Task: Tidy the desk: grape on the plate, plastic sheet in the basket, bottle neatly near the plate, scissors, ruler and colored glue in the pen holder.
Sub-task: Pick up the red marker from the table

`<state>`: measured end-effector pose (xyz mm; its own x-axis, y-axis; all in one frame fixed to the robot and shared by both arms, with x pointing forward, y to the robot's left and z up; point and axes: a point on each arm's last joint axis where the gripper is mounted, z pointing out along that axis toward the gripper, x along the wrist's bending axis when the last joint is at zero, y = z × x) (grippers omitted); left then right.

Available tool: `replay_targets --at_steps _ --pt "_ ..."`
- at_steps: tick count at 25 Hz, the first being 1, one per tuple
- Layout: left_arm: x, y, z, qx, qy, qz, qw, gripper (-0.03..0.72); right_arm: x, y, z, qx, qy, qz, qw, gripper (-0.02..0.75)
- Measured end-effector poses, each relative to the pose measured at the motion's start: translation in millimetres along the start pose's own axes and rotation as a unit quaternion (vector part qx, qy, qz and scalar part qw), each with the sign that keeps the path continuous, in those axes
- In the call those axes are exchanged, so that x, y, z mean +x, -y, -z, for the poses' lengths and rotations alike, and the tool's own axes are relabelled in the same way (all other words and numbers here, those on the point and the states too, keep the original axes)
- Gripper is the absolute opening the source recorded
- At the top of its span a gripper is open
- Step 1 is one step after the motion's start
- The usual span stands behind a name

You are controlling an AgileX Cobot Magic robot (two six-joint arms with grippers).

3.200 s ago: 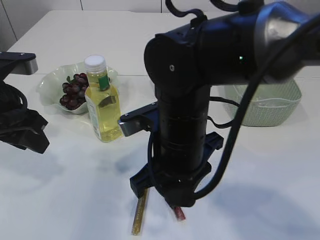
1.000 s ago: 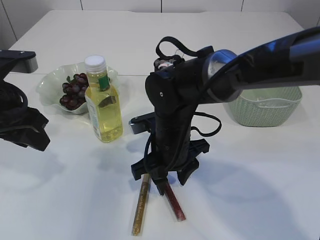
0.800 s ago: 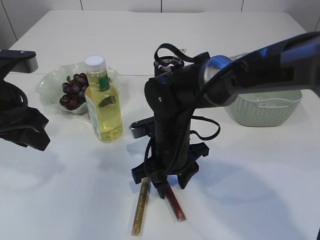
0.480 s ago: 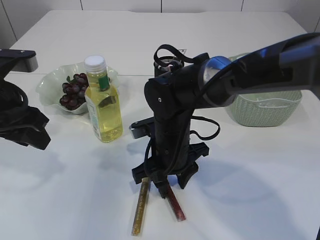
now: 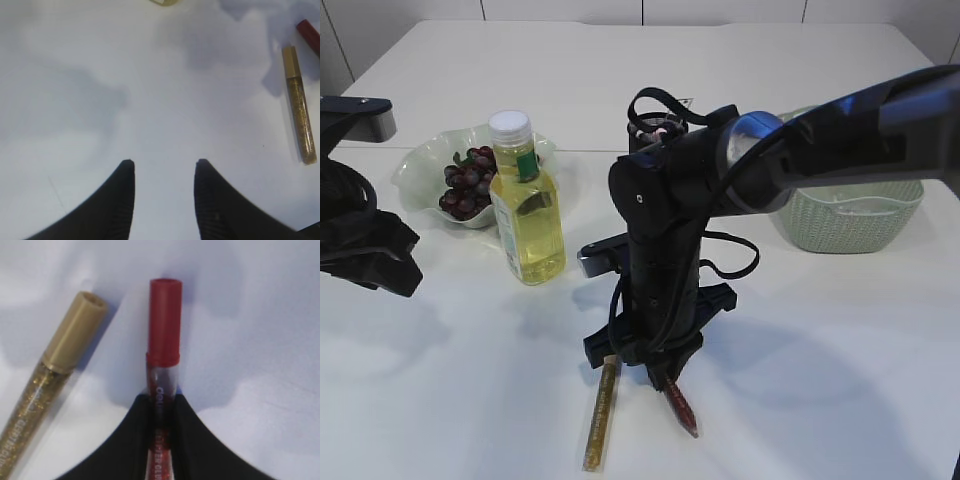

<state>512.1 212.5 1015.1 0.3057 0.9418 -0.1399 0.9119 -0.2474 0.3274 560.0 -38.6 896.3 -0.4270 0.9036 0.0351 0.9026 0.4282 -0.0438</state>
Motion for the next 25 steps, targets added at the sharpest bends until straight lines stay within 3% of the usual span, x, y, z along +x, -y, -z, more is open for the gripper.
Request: replay_targets --at_steps 7,11,18,25 --pt "0.0 0 0 -0.002 0.0 0.0 1.0 0.289 0 0 2 -0.003 -0.003 0.014 1.0 0.106" --pt "0.0 0 0 -0.002 0.0 0.0 1.0 0.289 -5 -3 18 -0.024 -0.049 0.005 0.998 0.104" --pt "0.0 0 0 -0.002 0.0 0.0 1.0 0.289 -61 -11 76 -0.112 -0.198 -0.021 0.974 0.102" --pt "0.0 0 0 -0.002 0.0 0.0 1.0 0.289 -123 -25 130 -0.256 -0.269 -0.02 0.928 0.102"
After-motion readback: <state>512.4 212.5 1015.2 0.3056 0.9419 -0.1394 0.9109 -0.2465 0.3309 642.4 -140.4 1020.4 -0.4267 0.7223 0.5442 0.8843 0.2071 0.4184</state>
